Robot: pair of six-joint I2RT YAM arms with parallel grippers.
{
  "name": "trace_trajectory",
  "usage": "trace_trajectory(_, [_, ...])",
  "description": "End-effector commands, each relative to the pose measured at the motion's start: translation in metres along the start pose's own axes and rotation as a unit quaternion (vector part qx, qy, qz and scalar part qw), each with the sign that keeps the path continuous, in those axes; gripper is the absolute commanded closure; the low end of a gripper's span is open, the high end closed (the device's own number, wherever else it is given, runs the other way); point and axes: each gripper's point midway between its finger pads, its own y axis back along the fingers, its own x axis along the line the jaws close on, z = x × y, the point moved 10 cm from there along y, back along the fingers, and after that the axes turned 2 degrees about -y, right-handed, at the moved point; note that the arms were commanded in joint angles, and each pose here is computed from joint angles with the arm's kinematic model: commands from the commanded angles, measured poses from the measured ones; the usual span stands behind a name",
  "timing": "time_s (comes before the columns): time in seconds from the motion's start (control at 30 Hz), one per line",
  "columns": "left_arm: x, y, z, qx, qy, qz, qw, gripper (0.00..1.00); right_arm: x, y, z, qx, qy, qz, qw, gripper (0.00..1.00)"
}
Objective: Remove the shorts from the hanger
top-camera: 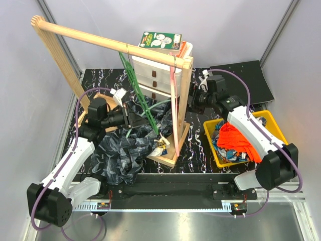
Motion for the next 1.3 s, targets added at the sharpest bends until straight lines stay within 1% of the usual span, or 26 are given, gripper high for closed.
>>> trace_trajectory(0.0, [-0.015, 0.003, 0.007, -0.01, -0.045, -0.045, 0.998, 1.0, 0.015, -0.007, 0.008, -0.035, 0.012, -0.006, 0.999, 0.0])
trace_trajectory(0.13, [-0.017, 0.003, 0.007, -0.008, -0.049, -0.047, 0.998, 1.0, 0.011, -0.015, 0.008, -0.032, -0.001, -0.03, 0.999, 0.01])
trace_trajectory(0.2, [-0.018, 0.003, 0.006, -0.005, -0.049, -0.048, 0.998, 1.0, 0.011, -0.017, 0.009, -0.033, -0.006, -0.033, 0.999, 0.03])
trace_trajectory(0.3, [-0.019, 0.003, 0.005, -0.003, -0.05, -0.049, 0.998, 1.0, 0.01, -0.021, 0.009, -0.032, -0.014, -0.041, 0.999, 0.12])
trace_trajectory(0.33, [-0.019, 0.003, 0.005, -0.002, -0.053, -0.049, 0.997, 1.0, 0.009, -0.022, 0.009, -0.034, -0.017, -0.045, 0.998, 0.17])
trace_trajectory(0.4, [-0.019, 0.004, 0.004, 0.001, -0.052, -0.047, 0.998, 1.0, 0.008, -0.02, 0.009, -0.044, -0.019, -0.054, 0.997, 0.23])
trace_trajectory(0.43, [-0.019, 0.005, 0.004, 0.001, -0.055, -0.046, 0.997, 1.0, 0.006, -0.02, 0.01, -0.051, -0.022, -0.062, 0.997, 0.3])
trace_trajectory(0.53, [-0.02, 0.006, 0.003, 0.004, -0.058, -0.046, 0.997, 1.0, 0.006, -0.018, 0.009, -0.058, -0.023, -0.068, 0.996, 0.38])
trace_trajectory(0.57, [-0.018, 0.006, 0.002, 0.006, -0.054, -0.043, 0.998, 1.0, 0.005, -0.018, 0.01, -0.06, -0.024, -0.071, 0.995, 0.44])
trace_trajectory(0.63, [-0.019, 0.005, 0.002, 0.005, -0.055, -0.043, 0.998, 1.0, 0.005, -0.018, 0.01, -0.062, -0.025, -0.072, 0.995, 0.51])
trace_trajectory(0.67, [-0.02, 0.005, 0.003, 0.006, -0.056, -0.045, 0.997, 1.0, 0.004, -0.018, 0.01, -0.063, -0.025, -0.075, 0.995, 0.56])
trace_trajectory(0.87, [-0.024, 0.008, 0.004, 0.006, -0.061, -0.05, 0.997, 1.0, 0.002, -0.019, 0.013, -0.067, -0.025, -0.092, 0.993, 0.68])
trace_trajectory(0.9, [-0.025, 0.009, 0.004, 0.006, -0.062, -0.05, 0.997, 1.0, 0.002, -0.019, 0.013, -0.069, -0.024, -0.096, 0.993, 0.72])
trace_trajectory(1.1, [-0.03, 0.013, 0.003, 0.009, -0.071, -0.059, 0.996, 1.0, -0.01, -0.014, 0.022, -0.083, -0.025, -0.123, 0.989, 0.79])
trace_trajectory(1.13, [-0.032, 0.014, 0.003, 0.008, -0.073, -0.061, 0.995, 1.0, -0.013, -0.013, 0.022, -0.082, -0.026, -0.125, 0.988, 0.84])
trace_trajectory(1.23, [-0.035, 0.015, 0.003, 0.006, -0.076, -0.065, 0.995, 1.0, -0.023, -0.014, 0.025, -0.078, -0.033, -0.134, 0.987, 0.95])
trace_trajectory(1.27, [-0.036, 0.016, 0.004, 0.006, -0.077, -0.065, 0.995, 1.0, -0.025, -0.013, 0.025, -0.079, -0.033, -0.137, 0.987, 1.0])
